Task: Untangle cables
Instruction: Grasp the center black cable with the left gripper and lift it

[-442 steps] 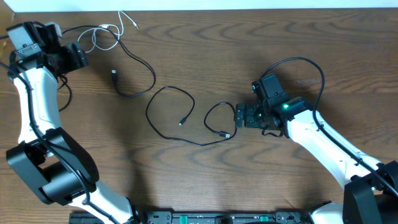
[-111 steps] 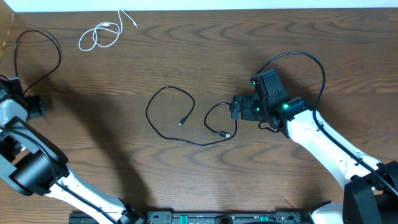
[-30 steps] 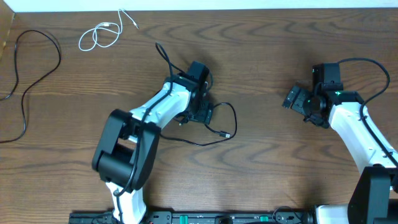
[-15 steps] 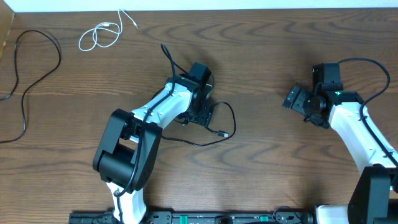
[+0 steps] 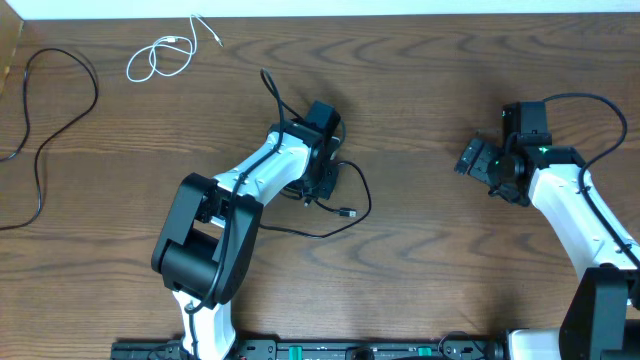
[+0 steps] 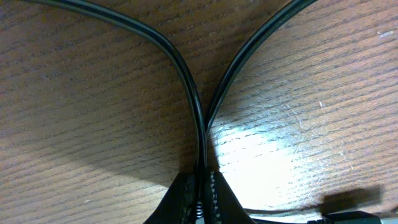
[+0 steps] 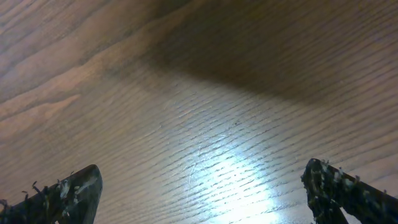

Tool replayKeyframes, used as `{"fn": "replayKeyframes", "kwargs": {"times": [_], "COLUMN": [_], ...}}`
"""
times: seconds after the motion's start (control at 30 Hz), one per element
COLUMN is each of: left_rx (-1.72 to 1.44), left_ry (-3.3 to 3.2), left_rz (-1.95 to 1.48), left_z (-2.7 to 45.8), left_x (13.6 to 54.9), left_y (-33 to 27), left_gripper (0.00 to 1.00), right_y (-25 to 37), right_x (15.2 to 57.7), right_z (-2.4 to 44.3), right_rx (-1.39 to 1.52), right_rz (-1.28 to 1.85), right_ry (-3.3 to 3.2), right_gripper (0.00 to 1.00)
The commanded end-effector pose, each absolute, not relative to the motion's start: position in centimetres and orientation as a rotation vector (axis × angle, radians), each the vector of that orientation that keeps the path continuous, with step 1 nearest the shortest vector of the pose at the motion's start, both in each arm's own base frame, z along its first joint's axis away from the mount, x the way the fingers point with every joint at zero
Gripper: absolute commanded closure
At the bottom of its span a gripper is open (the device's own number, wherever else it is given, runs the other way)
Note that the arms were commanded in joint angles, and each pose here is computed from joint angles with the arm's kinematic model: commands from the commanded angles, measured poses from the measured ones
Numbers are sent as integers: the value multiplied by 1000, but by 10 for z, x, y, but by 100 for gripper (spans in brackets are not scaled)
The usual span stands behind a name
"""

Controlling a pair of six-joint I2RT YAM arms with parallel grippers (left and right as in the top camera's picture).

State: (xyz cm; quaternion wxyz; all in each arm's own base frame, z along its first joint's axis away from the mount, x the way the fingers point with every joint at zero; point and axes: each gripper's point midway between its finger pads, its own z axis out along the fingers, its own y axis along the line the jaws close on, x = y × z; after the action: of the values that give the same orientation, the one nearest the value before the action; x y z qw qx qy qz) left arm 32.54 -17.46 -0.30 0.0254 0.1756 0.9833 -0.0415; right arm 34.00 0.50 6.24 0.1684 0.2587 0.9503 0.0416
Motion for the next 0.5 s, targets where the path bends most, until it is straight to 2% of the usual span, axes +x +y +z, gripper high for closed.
{"fn": "replayKeyframes", "kwargs": {"times": [0.0, 0.2, 0.47], "left_rx": [557, 360, 177], "left_ry": [3111, 3047, 2842], "left_rz": [-83, -128, -198], "left_z": [-24, 8, 87], "left_x": [312, 330, 361], "left_y": [-168, -166, -133], "left_gripper": [93, 93, 93], "right_y": [2, 2, 2], "right_x": [339, 339, 339], "right_z": [60, 60, 60], "right_rx": [733, 733, 734], "right_rz": [98, 98, 98], "right_ry": [2707, 2707, 2707], "right_gripper": [1, 1, 1]}}
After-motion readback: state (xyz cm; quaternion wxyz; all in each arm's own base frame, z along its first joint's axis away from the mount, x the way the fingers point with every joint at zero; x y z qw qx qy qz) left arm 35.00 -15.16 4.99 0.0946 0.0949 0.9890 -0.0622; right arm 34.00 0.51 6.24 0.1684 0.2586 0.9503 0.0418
